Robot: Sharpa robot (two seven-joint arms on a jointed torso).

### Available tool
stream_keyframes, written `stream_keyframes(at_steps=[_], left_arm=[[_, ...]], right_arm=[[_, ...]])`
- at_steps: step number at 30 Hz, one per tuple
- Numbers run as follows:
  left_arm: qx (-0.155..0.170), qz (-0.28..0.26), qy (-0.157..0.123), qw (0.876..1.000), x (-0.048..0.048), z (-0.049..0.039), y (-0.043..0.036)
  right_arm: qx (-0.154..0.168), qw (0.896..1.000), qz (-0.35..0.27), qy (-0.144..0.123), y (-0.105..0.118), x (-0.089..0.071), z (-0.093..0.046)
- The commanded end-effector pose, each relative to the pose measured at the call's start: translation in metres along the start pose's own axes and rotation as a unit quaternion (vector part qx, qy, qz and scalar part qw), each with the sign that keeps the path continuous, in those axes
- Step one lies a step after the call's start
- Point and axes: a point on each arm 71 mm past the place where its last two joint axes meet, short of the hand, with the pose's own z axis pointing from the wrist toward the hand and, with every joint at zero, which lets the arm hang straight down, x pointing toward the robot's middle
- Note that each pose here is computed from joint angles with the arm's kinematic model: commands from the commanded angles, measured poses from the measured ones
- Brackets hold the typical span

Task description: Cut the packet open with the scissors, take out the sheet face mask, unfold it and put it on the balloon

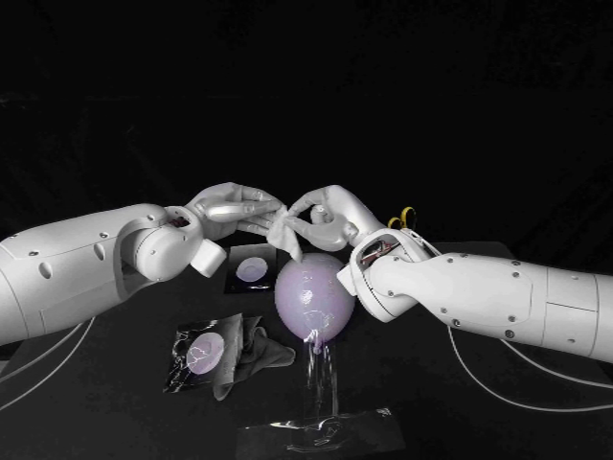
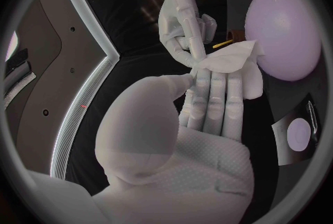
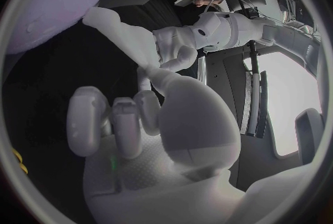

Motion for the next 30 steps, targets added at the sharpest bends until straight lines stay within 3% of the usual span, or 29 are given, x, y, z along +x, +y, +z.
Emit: stream_keyframes(at_steps=[1, 30], left_arm=[[0.008, -0.002, 0.014, 1.000, 0.0041, 0.0012, -0.0027], [0.001, 0.019, -0.026, 0.999, -0.0114, -0.0020, -0.0003]], right_arm=[[-0.008, 1.000, -0.003, -0.014, 0.001, -0.002, -0.001], [-0.012, 1.000, 0.004, -0.021, -0.006, -0.027, -0.025]])
